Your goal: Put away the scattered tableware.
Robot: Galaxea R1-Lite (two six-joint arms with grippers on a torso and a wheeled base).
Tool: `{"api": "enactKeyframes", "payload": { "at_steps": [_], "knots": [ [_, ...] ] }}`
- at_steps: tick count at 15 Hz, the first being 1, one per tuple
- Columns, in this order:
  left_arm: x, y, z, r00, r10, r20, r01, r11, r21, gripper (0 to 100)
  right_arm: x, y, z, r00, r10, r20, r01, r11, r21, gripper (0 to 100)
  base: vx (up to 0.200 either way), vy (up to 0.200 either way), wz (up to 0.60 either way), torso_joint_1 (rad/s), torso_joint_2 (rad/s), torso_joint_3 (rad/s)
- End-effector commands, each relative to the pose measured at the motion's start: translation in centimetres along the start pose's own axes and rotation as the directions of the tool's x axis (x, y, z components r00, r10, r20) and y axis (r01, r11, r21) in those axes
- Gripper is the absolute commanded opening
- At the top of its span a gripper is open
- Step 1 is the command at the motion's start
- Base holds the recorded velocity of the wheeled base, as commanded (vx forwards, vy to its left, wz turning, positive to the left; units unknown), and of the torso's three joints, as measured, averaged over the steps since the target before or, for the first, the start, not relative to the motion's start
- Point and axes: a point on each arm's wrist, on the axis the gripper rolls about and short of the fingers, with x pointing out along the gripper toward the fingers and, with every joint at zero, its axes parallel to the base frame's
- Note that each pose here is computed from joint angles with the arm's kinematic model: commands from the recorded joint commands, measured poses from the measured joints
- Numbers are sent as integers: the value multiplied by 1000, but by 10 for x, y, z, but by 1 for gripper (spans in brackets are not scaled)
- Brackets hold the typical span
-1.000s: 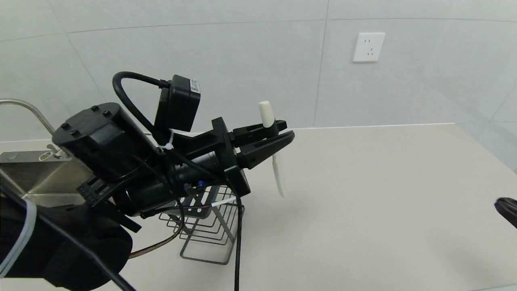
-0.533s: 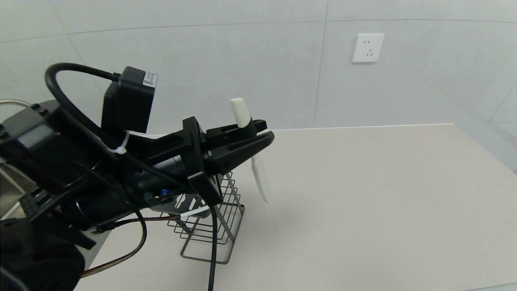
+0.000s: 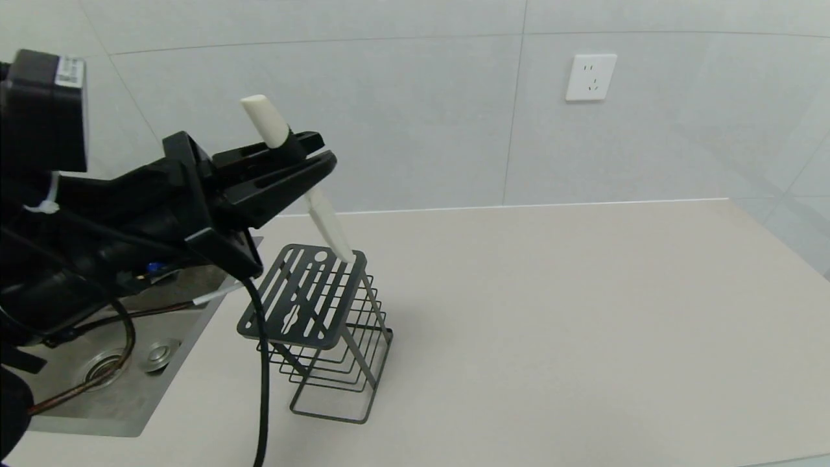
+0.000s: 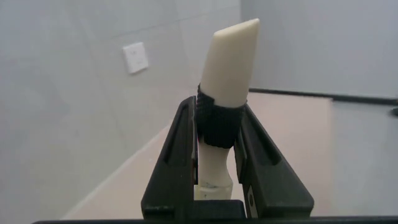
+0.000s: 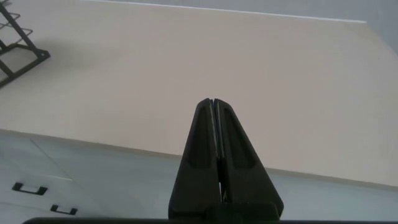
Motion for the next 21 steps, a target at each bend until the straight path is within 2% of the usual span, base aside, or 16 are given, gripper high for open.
{"api": "enactKeyframes", "payload": {
  "at_steps": [1,2,4,5,7,9,10,13,14,16,17,18,21],
  "knots": [
    [-10,8,11,1000,-2,12,2,999,52,0,0,0,0,1000,1,2,-1,1000,-1,0,0,0,0,0,0,0],
    [-11,15,14,1000,18,15,-19,997,75,0,0,0,0,1000,1,2,-1,1000,-1,0,0,0,0,0,0,0],
    [-13,15,16,998,-53,21,52,996,70,0,0,0,0,1000,1,2,-1,1000,-1,0,0,0,0,0,0,0],
    [-18,19,16,996,-93,12,92,993,69,0,0,0,0,1000,1,2,-1,1000,-1,0,0,0,0,0,0,0],
    [-30,38,11,987,-156,-27,157,985,76,0,0,0,0,1000,3,4,-3,1000,-1,0,0,0,0,0,0,0],
    [-33,41,1,959,-281,-36,282,957,69,0,0,0,0,1000,3,4,-3,1000,-1,0,0,0,0,0,0,0],
    [-32,42,-2,953,-300,-34,301,951,66,0,0,0,0,1000,3,4,-3,1000,-1,0,0,0,0,0,0,0],
    [-21,47,-12,945,-328,-7,328,942,71,0,0,0,0,1000,4,4,-4,1000,-1,0,0,0,0,0,0,0],
    [-15,46,-15,938,-346,18,344,936,73,0,0,0,0,1000,4,4,-4,1000,-1,0,0,0,0,0,0,0],
    [-10,42,-15,929,-366,54,364,930,54,0,0,0,0,1000,4,4,-4,1000,-1,0,0,0,0,0,0,0],
    [-7,39,-16,924,-376,68,374,927,35,0,0,0,0,1000,4,4,-4,1000,-1,0,0,0,0,0,0,0],
    [-7,40,-21,930,-362,65,363,932,7,0,0,0,0,1000,4,4,-4,1000,-1,0,0,0,0,0,0,0],
    [-7,40,-24,946,-319,65,320,947,-4,0,0,0,0,1000,6,4,-6,1000,-1,0,0,0,0,0,0,0]
  ]
}}
